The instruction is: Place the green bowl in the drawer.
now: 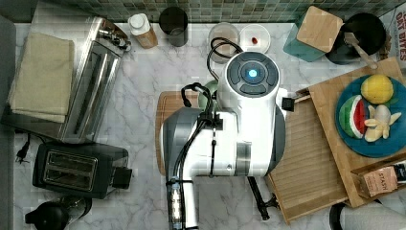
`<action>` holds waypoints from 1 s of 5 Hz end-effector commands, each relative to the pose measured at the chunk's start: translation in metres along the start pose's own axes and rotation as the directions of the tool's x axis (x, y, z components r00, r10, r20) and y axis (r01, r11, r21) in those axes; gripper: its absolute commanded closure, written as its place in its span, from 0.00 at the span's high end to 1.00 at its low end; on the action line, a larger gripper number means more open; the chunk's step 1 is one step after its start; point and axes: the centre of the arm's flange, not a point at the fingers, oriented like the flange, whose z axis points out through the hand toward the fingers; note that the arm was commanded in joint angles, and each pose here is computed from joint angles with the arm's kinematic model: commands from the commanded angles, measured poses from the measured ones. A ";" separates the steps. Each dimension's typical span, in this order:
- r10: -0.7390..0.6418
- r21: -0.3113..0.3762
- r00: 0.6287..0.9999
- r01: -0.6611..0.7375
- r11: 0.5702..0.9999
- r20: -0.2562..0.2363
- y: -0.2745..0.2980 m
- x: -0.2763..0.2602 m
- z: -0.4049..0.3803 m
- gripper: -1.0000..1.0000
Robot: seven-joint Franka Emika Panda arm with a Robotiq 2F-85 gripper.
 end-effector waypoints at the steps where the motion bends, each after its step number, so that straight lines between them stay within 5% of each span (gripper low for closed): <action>1: 0.000 0.001 1.000 0.000 1.000 -0.001 0.000 0.000 -0.001 0.00; 3: -0.029 0.048 0.997 0.032 0.998 -0.066 0.079 0.025 0.004 0.00; 5: -0.036 0.148 0.999 0.040 0.988 -0.032 0.168 0.082 0.015 0.00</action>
